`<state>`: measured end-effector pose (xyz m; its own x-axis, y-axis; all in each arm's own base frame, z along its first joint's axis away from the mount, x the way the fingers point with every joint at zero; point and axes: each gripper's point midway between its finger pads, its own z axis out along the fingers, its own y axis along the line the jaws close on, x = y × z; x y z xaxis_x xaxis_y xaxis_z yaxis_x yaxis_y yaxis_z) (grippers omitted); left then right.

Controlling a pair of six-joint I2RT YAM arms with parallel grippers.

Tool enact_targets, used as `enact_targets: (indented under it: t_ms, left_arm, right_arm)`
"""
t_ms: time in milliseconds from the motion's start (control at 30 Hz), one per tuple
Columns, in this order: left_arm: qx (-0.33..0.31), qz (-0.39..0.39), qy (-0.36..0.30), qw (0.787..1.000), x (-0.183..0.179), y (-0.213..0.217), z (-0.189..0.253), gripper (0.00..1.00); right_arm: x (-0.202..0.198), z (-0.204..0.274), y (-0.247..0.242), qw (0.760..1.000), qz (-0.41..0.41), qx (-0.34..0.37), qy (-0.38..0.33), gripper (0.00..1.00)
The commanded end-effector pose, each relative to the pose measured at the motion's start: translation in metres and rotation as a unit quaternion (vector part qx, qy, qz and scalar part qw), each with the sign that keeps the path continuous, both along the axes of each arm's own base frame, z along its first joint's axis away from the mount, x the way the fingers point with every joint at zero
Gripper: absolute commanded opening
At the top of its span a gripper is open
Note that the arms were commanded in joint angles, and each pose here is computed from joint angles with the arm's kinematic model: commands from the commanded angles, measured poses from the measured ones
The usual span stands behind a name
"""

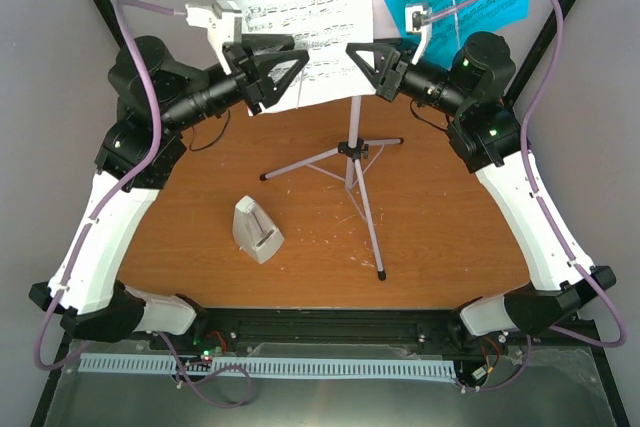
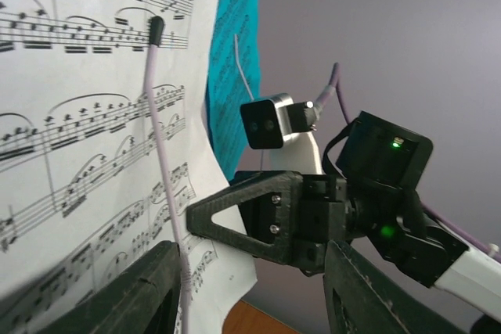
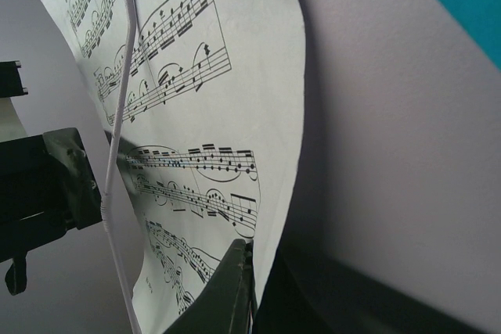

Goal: Pack up the instrument practice props

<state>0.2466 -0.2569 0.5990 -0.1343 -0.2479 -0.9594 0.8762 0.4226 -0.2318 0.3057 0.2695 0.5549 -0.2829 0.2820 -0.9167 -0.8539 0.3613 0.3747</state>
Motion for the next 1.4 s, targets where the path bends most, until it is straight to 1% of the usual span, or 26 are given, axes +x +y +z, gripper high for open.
enact_targets:
  t_ms: [0, 167, 367, 533, 867, 933, 1133, 1300, 1367]
  left_arm:
    - [-0.004, 0.031, -0.007, 0.999, 0.01, 0.002, 0.01, 0.51]
    - [-0.003, 0.024, -0.002, 1.0, 0.015, -0.004, 0.007, 0.48]
    - [-0.004, 0.003, 0.001, 1.0, 0.016, -0.013, 0.006, 0.41]
    - [0.002, 0.0, 0.006, 1.0, 0.023, -0.018, 0.004, 0.38]
    - [0.012, 0.003, 0.012, 1.0, 0.033, -0.025, -0.003, 0.36]
    - [0.013, -0.004, 0.012, 1.0, 0.032, -0.026, -0.003, 0.31]
    - [0.018, -0.007, 0.009, 1.0, 0.033, -0.028, -0.007, 0.1]
    - [0.022, -0.007, 0.001, 1.0, 0.032, -0.028, -0.008, 0.01]
    - [0.022, -0.01, -0.007, 1.0, 0.029, -0.028, -0.008, 0.0]
  right_arm:
    - [-0.007, 0.005, -0.003, 1.0, -0.008, 0.0, -0.012, 0.03]
    - [-0.007, 0.004, -0.004, 1.0, -0.01, -0.001, -0.015, 0.03]
    - [-0.006, 0.002, -0.002, 1.0, -0.009, -0.003, -0.015, 0.03]
    - [-0.006, 0.002, -0.004, 1.0, -0.013, -0.004, -0.017, 0.03]
    - [-0.004, 0.002, -0.004, 1.0, -0.017, -0.005, -0.019, 0.03]
    - [-0.004, 0.002, -0.004, 1.0, -0.018, -0.005, -0.019, 0.03]
    - [-0.004, 0.001, -0.005, 1.0, -0.023, -0.007, -0.02, 0.03]
    - [-0.003, 0.0, -0.007, 0.999, -0.029, -0.007, -0.019, 0.03]
    - [-0.003, 0.0, -0.008, 0.999, -0.032, -0.007, -0.018, 0.03]
